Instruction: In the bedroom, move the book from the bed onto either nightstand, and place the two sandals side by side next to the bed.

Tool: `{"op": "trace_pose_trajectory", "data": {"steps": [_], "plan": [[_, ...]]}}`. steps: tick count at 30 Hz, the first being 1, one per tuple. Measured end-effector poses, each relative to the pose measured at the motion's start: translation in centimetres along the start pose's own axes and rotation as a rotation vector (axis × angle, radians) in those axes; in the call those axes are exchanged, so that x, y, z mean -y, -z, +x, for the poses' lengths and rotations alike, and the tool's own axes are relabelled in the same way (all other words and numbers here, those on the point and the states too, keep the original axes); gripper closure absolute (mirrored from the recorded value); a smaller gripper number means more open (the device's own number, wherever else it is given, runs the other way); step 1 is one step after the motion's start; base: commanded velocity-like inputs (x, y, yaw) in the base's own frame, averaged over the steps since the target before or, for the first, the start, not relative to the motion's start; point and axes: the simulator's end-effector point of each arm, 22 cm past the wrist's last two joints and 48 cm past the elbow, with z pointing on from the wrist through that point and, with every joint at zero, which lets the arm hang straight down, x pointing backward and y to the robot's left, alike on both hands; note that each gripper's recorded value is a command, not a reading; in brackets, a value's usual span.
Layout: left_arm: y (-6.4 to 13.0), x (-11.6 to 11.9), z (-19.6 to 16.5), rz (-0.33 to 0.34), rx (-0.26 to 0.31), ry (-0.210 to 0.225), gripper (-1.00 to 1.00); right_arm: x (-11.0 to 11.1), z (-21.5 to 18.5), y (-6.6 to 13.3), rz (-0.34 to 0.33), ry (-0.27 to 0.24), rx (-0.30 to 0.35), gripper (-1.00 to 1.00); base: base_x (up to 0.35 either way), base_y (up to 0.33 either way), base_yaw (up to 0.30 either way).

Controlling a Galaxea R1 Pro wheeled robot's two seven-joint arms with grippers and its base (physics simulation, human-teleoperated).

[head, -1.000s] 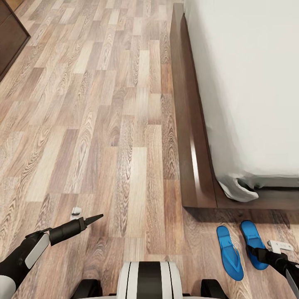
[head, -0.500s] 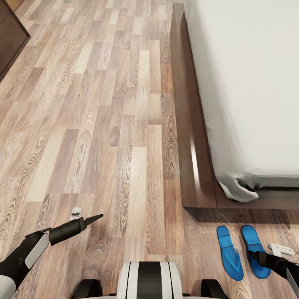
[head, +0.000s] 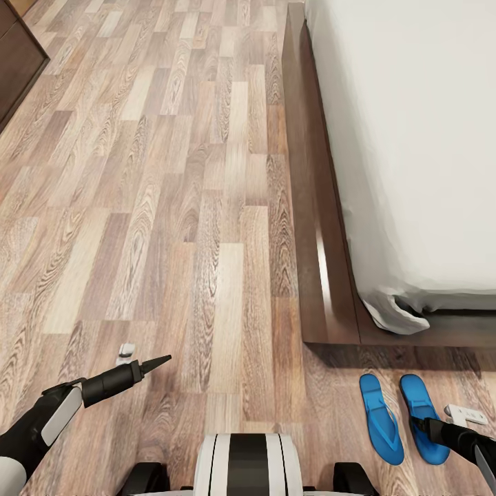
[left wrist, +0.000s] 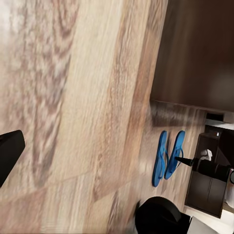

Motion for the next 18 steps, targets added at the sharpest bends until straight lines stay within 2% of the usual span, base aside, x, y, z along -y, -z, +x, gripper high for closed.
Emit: {"op": "trace_pose_trajectory", "data": {"steps": [18], "plan": [[-0.6, -2.6, 2.1, -0.023, -0.031, 0.048, -1.00, 0.3, 2.6, -1.5, 0.014, 0.014, -0.057, 1.00, 0.000, 0.000, 0.000]]}}
